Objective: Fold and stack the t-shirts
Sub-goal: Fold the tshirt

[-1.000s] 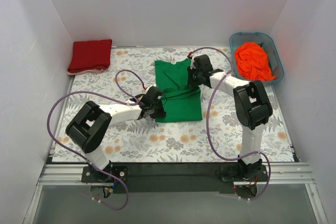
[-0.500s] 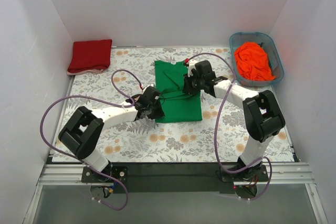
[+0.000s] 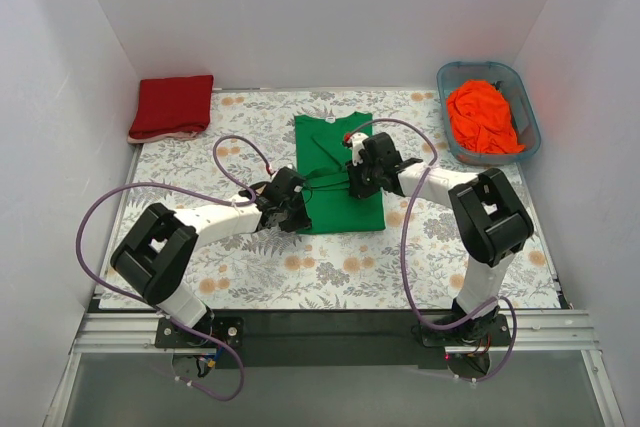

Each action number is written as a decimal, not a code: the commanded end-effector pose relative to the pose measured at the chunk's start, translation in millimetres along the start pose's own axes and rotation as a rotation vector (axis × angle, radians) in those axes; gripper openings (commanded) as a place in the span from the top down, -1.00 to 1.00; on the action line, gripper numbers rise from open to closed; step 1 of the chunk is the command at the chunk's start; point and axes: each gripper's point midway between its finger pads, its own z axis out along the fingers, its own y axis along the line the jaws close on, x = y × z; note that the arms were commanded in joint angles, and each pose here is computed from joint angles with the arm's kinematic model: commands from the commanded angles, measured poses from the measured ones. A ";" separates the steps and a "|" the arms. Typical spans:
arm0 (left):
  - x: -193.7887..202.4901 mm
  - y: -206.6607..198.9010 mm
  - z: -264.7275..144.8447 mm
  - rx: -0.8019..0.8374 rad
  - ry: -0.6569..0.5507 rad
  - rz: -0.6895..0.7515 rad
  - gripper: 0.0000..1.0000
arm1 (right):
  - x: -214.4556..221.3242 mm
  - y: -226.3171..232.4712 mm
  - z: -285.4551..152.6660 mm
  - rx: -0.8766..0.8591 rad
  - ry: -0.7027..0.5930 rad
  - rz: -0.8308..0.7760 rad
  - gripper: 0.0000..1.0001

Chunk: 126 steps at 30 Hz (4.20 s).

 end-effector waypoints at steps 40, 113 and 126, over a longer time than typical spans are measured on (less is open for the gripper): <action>-173.1 -26.9 56.8 0.238 -0.261 -0.091 0.84 | -89.4 -78.2 -1.0 -0.453 -0.272 0.416 0.52; -26.3 50.2 -59.2 0.188 -0.148 -0.317 0.33 | 52.4 89.0 -12.2 -0.714 -0.037 0.491 0.66; -41.7 27.7 -49.6 0.025 -0.191 -0.059 -0.54 | 25.6 30.2 -72.5 -0.205 -0.048 0.326 0.22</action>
